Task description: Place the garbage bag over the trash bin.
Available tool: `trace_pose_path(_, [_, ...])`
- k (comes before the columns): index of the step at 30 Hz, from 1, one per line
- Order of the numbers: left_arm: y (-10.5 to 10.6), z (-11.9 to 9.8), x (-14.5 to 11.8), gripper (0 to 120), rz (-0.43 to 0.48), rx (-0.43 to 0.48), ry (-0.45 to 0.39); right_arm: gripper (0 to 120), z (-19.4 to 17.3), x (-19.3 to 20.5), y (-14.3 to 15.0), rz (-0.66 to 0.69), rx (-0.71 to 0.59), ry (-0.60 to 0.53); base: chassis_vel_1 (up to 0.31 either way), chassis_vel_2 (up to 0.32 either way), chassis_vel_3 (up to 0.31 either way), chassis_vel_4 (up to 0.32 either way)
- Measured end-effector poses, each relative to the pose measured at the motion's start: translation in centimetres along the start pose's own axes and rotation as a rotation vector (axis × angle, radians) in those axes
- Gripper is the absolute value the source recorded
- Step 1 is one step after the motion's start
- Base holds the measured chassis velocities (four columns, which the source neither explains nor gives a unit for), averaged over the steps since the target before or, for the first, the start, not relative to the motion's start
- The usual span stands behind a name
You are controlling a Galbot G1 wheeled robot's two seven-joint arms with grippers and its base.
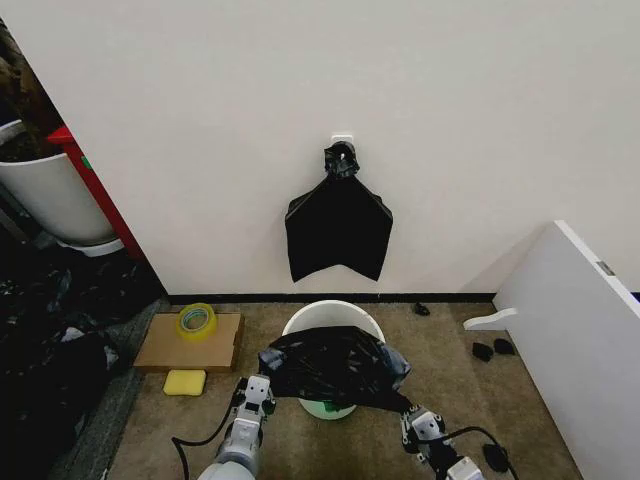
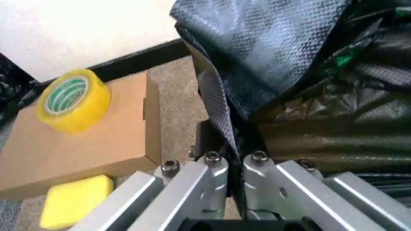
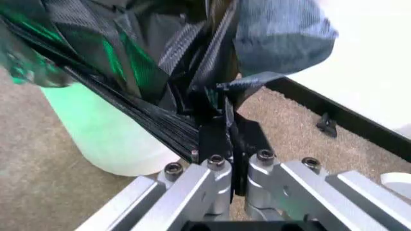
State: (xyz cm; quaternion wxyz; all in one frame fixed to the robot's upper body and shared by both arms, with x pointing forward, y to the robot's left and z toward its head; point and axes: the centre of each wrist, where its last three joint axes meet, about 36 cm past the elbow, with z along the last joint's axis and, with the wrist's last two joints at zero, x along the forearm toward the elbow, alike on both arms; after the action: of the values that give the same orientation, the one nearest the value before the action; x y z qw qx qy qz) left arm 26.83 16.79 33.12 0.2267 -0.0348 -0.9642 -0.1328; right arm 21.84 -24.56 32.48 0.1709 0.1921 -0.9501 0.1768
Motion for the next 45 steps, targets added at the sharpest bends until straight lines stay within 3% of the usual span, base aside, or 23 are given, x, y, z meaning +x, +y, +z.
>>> trace_pose_path(4, [-0.3, 0.2, -1.2, 0, -0.014, 0.005, 0.024, 0, 1.4, -1.7, -0.7, 0.02, 0.009, 0.025, 0.0, 0.0, 0.0, 0.0])
trace_pose_path(19, [-0.8, -0.2, -1.5, 0, -0.015, 0.037, 0.041, 0, 2.7, -3.3, -1.7, -0.002, -0.021, 0.015, 0.0, 0.0, 0.0, 0.0])
trace_pose_path(21, [-0.8, -0.5, -1.3, 6, -0.01, 0.063, 0.044, 0, 2.8, -3.3, -2.0, -0.005, -0.027, 0.018, 0.0, 0.0, 0.0, 0.0])
trace_pose_path(24, [-0.7, -1.1, -1.0, 15, -0.001, 0.103, 0.046, 7, 2.4, -2.8, -2.0, -0.015, -0.065, 0.024, 0.0, 0.0, 0.0, 0.0])
trace_pose_path(28, [0.7, -3.4, 0.2, 34, 0.033, 0.176, 0.073, 25, -0.2, -0.9, -1.2, -0.071, -0.183, -0.009, 0.0, 0.0, 0.0, 0.0])
trace_pose_path(33, [1.9, -4.8, 1.4, 48, 0.044, 0.175, 0.103, 39, -2.6, 1.4, 0.0, -0.056, -0.257, 0.019, 0.0, 0.0, 0.0, 0.0])
trace_pose_path(37, [2.8, -6.1, 4.3, 68, 0.039, 0.136, 0.134, 60, -6.9, 4.5, 1.8, 0.005, -0.327, 0.139, 0.0, 0.0, 0.0, 0.0])
trace_pose_path(42, [3.0, -6.7, 6.6, 82, 0.031, 0.136, 0.122, 73, -9.2, 6.0, 2.4, 0.006, -0.352, 0.126, 0.0, 0.0, 0.0, 0.0])
trace_pose_path(45, [3.2, -7.0, 7.9, 96, 0.025, 0.134, 0.098, 88, -11.2, 7.0, 2.6, 0.01, -0.373, 0.103, 0.0, 0.0, 0.0, 0.0])
